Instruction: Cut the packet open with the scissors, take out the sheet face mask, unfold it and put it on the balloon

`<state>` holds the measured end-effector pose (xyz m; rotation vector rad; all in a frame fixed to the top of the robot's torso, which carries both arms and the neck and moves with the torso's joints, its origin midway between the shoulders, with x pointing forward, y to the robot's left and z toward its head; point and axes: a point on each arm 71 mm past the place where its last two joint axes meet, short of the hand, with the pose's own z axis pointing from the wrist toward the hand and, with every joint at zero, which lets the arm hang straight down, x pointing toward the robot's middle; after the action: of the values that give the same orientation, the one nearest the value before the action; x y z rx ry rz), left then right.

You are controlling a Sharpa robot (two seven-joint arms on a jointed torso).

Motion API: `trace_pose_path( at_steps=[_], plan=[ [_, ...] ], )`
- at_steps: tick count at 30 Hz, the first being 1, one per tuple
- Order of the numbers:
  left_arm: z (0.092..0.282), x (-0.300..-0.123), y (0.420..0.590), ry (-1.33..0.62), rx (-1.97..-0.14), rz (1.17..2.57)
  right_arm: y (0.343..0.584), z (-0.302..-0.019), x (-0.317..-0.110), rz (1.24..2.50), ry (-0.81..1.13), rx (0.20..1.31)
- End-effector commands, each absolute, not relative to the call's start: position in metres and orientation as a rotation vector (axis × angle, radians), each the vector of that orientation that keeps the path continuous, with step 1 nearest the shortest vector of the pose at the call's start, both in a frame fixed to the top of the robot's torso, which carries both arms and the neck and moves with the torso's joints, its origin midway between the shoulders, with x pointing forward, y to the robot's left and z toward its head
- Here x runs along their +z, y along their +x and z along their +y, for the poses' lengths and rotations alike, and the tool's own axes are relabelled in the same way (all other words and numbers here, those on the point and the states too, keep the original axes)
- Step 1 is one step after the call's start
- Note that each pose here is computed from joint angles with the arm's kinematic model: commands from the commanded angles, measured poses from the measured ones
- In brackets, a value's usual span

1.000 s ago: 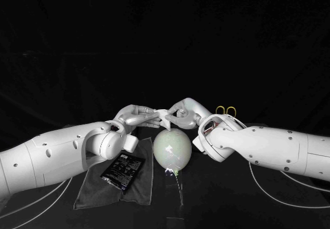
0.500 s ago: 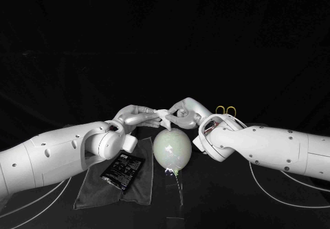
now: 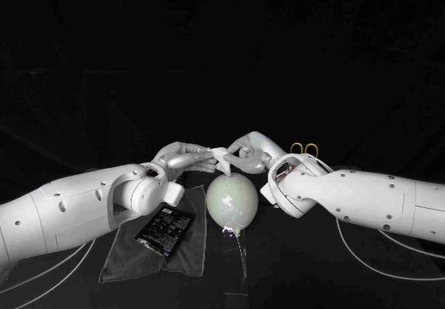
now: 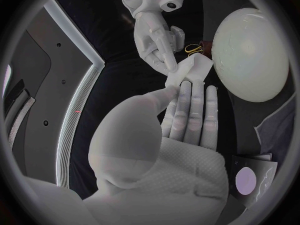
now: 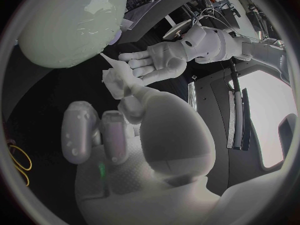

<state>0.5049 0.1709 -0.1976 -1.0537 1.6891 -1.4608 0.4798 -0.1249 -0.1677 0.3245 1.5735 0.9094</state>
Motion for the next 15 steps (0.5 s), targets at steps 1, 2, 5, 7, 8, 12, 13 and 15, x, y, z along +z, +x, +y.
trace_pose_path(
  at_steps=[1, 2, 5, 7, 8, 12, 13, 15],
  plan=[
    [0.1709, -0.1966, 0.5050, -1.055, -1.484, 1.691, 0.4804, -0.1262, -0.1669, 1.568, 0.314, 0.904],
    [0.1708, -0.1966, 0.5050, -1.055, -1.485, 1.691, 0.4804, -0.1263, -0.1669, 1.568, 0.314, 0.904],
    [0.1707, -0.1966, 0.5049, -1.054, -1.487, 1.693, 0.4805, -0.1267, -0.1669, 1.567, 0.314, 0.903],
    [0.1707, -0.1966, 0.5048, -1.054, -1.489, 1.694, 0.4806, -0.1269, -0.1669, 1.567, 0.314, 0.902],
    [0.1707, -0.1966, 0.5048, -1.054, -1.490, 1.694, 0.4807, -0.1271, -0.1669, 1.567, 0.315, 0.902],
    [0.1707, -0.1967, 0.5048, -1.054, -1.493, 1.695, 0.4811, -0.1278, -0.1670, 1.565, 0.316, 0.900],
    [0.1708, -0.1967, 0.5048, -1.055, -1.494, 1.695, 0.4812, -0.1280, -0.1670, 1.565, 0.316, 0.899],
    [0.1709, -0.1967, 0.5048, -1.058, -1.496, 1.694, 0.4812, -0.1283, -0.1670, 1.565, 0.316, 0.899]
  ],
)
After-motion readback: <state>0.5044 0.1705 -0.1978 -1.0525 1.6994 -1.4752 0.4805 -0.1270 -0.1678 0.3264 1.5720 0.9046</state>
